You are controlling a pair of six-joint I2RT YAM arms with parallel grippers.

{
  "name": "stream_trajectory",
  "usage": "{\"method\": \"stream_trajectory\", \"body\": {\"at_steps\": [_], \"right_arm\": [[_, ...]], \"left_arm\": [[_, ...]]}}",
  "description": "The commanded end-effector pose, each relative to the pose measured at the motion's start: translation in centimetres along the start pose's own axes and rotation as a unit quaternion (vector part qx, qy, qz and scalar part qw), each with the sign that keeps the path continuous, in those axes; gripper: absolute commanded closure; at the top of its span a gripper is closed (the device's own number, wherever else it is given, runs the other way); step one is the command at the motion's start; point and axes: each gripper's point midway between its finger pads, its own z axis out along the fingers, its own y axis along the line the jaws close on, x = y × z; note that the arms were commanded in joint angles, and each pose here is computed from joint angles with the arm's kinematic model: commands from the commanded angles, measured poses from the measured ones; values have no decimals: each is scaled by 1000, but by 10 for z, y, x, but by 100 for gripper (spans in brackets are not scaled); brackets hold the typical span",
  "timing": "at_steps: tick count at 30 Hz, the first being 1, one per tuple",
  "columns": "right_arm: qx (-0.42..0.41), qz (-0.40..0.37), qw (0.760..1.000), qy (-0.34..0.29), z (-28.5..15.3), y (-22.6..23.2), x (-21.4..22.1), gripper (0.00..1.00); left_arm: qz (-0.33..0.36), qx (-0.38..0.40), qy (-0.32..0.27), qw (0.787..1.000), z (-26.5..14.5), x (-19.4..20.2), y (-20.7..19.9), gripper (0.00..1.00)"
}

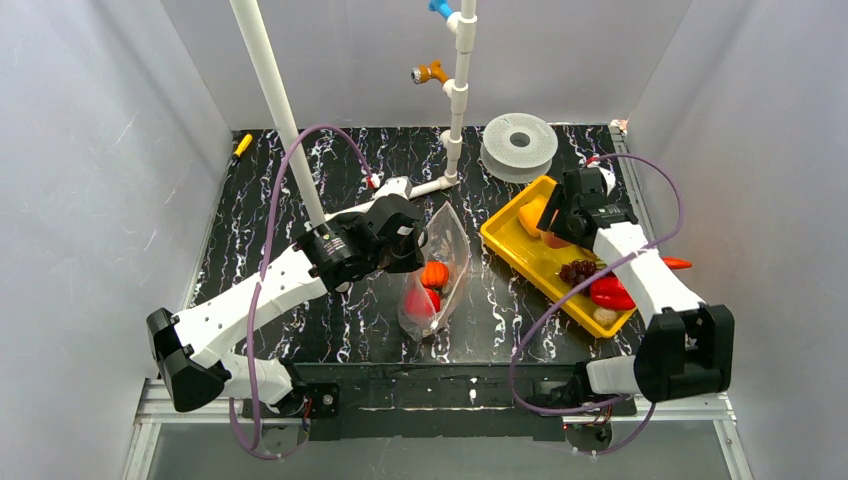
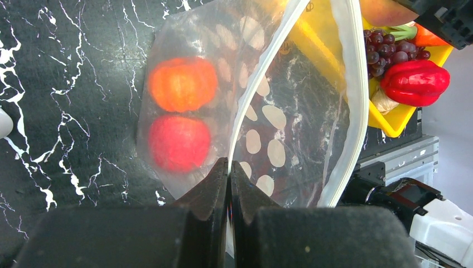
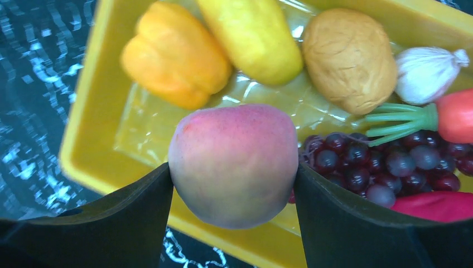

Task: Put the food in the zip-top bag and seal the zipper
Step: Pick up the fake fruit from the bin, then place the fake fruit in the zipper food storage bag.

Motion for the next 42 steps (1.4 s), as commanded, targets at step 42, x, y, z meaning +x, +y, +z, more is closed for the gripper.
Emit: {"method": "stream_trajectory", "body": {"at_steps": [42], "right_arm": [[-518, -330, 785, -83, -250, 192, 79, 68]], "left_arm": [[-2, -4, -11, 1000, -8, -6, 4, 100]]}}
